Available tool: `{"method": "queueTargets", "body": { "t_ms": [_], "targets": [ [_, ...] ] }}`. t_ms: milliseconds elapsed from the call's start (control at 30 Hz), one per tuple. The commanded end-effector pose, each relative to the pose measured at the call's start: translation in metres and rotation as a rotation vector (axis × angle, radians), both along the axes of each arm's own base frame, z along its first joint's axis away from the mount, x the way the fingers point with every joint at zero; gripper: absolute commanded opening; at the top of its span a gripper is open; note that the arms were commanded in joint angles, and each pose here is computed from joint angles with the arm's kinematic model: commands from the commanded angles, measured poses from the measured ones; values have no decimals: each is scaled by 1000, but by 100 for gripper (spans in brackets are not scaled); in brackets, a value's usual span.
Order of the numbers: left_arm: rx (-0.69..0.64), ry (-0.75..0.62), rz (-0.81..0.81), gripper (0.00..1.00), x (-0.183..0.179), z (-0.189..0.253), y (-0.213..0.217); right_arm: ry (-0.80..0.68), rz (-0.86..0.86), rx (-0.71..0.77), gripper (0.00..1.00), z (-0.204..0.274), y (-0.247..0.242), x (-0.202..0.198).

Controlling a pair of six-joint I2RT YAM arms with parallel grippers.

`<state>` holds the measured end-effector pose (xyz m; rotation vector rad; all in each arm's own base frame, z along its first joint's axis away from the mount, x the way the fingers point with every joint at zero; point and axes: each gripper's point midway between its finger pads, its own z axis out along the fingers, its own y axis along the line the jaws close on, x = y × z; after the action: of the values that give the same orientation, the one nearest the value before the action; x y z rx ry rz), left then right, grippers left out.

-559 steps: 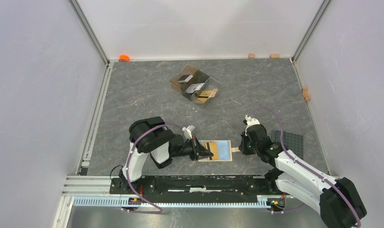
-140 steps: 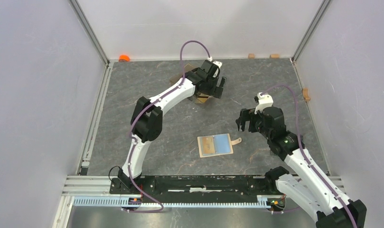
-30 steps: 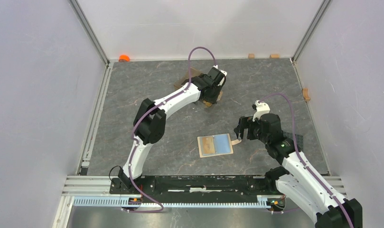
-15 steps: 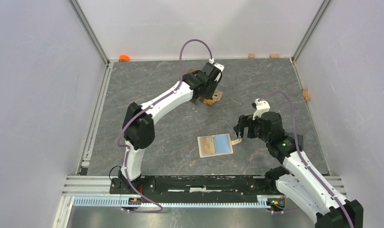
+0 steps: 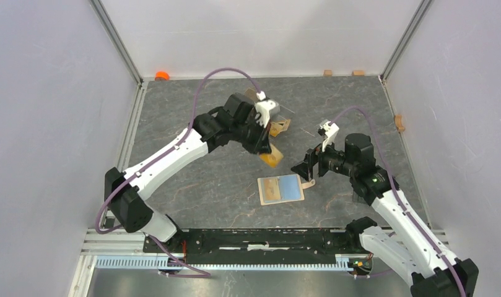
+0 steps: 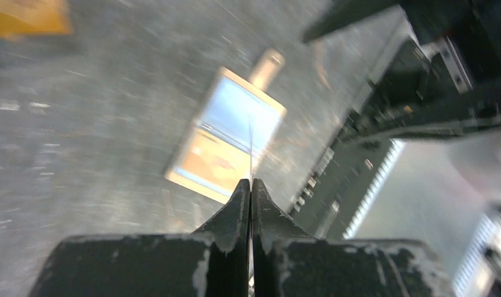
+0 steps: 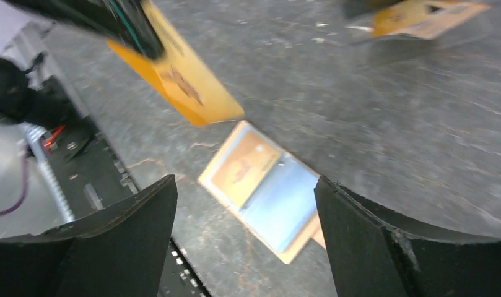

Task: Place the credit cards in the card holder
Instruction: Pick up the credit card from the storage box, then insert the credit card into the card holder.

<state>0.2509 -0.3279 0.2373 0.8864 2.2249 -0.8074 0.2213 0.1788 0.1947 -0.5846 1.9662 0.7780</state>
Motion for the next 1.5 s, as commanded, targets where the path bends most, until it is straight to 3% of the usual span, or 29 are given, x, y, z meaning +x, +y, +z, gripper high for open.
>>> {"method": "queueTargets", "body": {
  "t_ms": [0,167,500,600,633,700,767,800,867,1000,1133,1467],
  "targets": [
    [-137,194,-327,4,-75,-9,-11,34,264,151,84,19,35,-29],
    [-191,248,-397,4,-99,-13,-8,130,380,199,72,7,52,-49],
    [-254,267,-432,5,-108,-9,-14,206,504,232,54,-9,81,-80],
    [-242,278,-422,8,-108,-14,-15,198,494,261,36,-4,85,-78],
    [-236,276,-408,12,-106,-16,-15,202,464,253,28,-6,85,-74],
    [-213,250,-328,38,-95,-22,-13,246,368,202,11,-22,79,-64],
    [-196,216,-190,57,-78,-33,-10,319,261,132,0,-47,68,-56],
    [-203,198,-110,69,-69,-35,-9,361,218,107,0,-60,62,-55],
    [-197,202,62,78,-55,-54,1,451,141,83,0,-85,50,-55],
    [-194,289,328,80,-47,-94,18,595,23,101,0,-123,29,-62],
    [-171,360,393,80,-58,-126,25,654,2,108,0,-138,25,-69],
    [-144,429,425,81,-60,-157,21,745,-32,144,0,-153,29,-69]
  ]
}}
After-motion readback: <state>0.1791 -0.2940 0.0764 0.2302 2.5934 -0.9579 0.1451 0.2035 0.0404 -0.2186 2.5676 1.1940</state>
